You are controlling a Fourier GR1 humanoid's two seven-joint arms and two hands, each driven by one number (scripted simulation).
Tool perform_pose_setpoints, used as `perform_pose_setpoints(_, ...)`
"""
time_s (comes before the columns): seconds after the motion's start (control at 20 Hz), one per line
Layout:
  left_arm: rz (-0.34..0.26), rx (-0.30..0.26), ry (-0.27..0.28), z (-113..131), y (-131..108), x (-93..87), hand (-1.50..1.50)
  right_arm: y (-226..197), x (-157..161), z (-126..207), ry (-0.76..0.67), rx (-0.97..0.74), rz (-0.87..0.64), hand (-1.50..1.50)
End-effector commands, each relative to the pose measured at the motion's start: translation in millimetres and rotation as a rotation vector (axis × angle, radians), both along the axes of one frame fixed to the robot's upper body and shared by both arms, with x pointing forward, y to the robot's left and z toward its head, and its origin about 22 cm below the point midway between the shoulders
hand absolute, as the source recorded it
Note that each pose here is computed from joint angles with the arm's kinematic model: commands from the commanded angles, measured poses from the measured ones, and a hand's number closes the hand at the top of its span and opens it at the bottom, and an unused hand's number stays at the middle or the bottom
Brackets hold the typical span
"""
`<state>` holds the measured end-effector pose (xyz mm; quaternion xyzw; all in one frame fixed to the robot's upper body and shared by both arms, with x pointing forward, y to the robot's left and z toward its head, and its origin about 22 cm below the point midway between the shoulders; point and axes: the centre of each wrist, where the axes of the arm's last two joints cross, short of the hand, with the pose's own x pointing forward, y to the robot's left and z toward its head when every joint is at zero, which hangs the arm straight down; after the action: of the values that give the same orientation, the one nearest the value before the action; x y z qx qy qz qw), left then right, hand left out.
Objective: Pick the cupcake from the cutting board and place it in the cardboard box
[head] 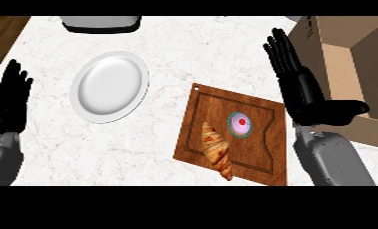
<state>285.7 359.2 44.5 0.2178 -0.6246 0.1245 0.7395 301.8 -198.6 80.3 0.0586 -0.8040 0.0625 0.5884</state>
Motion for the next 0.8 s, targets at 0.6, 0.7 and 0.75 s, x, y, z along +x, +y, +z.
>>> perform_pose_setpoints(0.6, -0.512, 0.272, 0.026, -35, -57, -28.3, 0.00, -159, -105, -109, -0.561, -0.117, -0.480, -1.50)
perform_pose_setpoints(0.7, -0.508, 0.284, 0.026, -44, -62, -28.0, 0.00, -168, -131, -128, -0.592, -0.270, -0.391, -1.50)
perform_pose_setpoints(0.75, -0.527, 0.299, 0.027, -42, -61, -24.3, 0.00, -180, -144, -131, -0.590, -0.346, -0.379, -1.50)
